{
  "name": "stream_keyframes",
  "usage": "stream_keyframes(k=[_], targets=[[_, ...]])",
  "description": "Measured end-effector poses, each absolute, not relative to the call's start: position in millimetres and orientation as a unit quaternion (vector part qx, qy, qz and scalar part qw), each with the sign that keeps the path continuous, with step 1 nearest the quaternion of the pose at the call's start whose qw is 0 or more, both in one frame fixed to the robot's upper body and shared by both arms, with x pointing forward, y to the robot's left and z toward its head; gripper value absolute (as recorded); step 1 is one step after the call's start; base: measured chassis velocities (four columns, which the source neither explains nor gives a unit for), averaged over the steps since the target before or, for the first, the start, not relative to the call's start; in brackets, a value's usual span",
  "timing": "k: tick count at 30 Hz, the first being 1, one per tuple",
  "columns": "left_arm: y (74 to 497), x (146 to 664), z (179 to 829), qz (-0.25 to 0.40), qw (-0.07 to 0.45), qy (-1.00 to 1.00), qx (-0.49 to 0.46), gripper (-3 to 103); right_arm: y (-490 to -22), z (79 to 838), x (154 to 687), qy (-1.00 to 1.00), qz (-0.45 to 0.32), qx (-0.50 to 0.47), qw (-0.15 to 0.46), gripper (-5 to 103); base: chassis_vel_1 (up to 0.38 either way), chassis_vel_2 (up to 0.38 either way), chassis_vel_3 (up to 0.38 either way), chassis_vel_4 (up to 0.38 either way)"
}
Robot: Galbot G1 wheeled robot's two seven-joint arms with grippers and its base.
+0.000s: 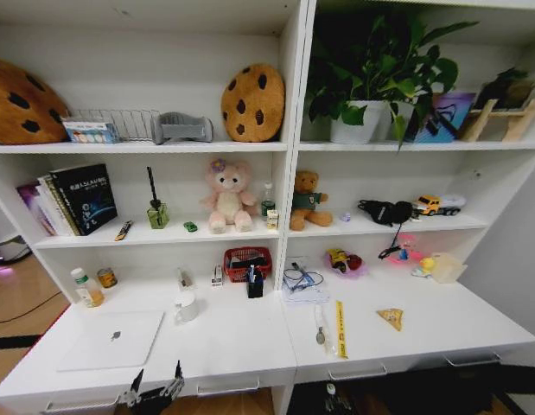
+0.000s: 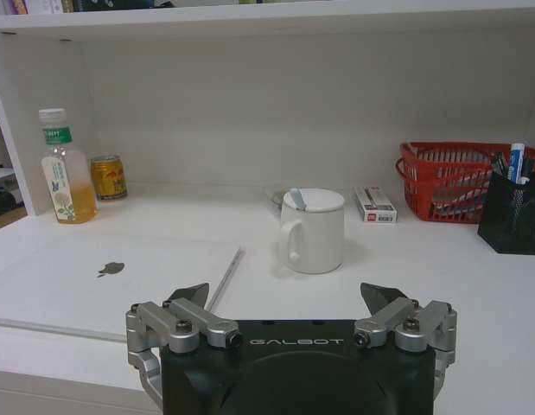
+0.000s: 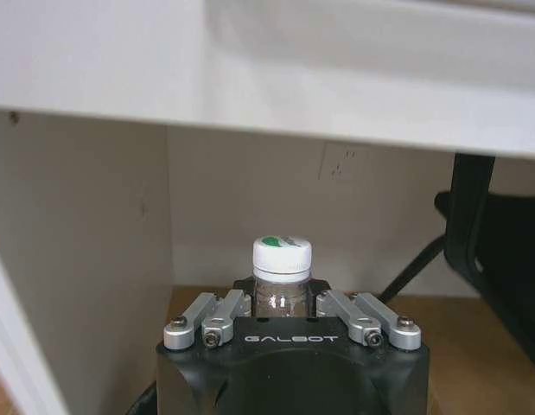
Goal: Organize the objects on the table.
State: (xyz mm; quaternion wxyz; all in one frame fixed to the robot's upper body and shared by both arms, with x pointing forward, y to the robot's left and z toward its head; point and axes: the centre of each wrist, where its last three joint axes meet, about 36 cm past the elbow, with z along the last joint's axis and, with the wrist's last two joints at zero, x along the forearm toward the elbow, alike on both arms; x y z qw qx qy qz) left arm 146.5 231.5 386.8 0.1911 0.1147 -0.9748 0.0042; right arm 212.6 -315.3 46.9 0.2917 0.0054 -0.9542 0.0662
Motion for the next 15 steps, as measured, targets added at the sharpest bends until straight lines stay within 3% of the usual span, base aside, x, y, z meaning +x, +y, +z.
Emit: stream_keyframes(k=[11,15], targets=[[229.6,145.3,385.6,0.006,0.197,-0.974,0.113,99,-316.6,40.2,243.7,-0.953,0.074,0.009,0.293,27,0.000,0.000,0.000,0.000],[231.0,143.7,384.3,0.004,0.201,-0.973,0.114,99,-315.0,28.4,254.0,-0.941,0.091,0.031,0.324,27,0.000,0.000,0.000,0.000]])
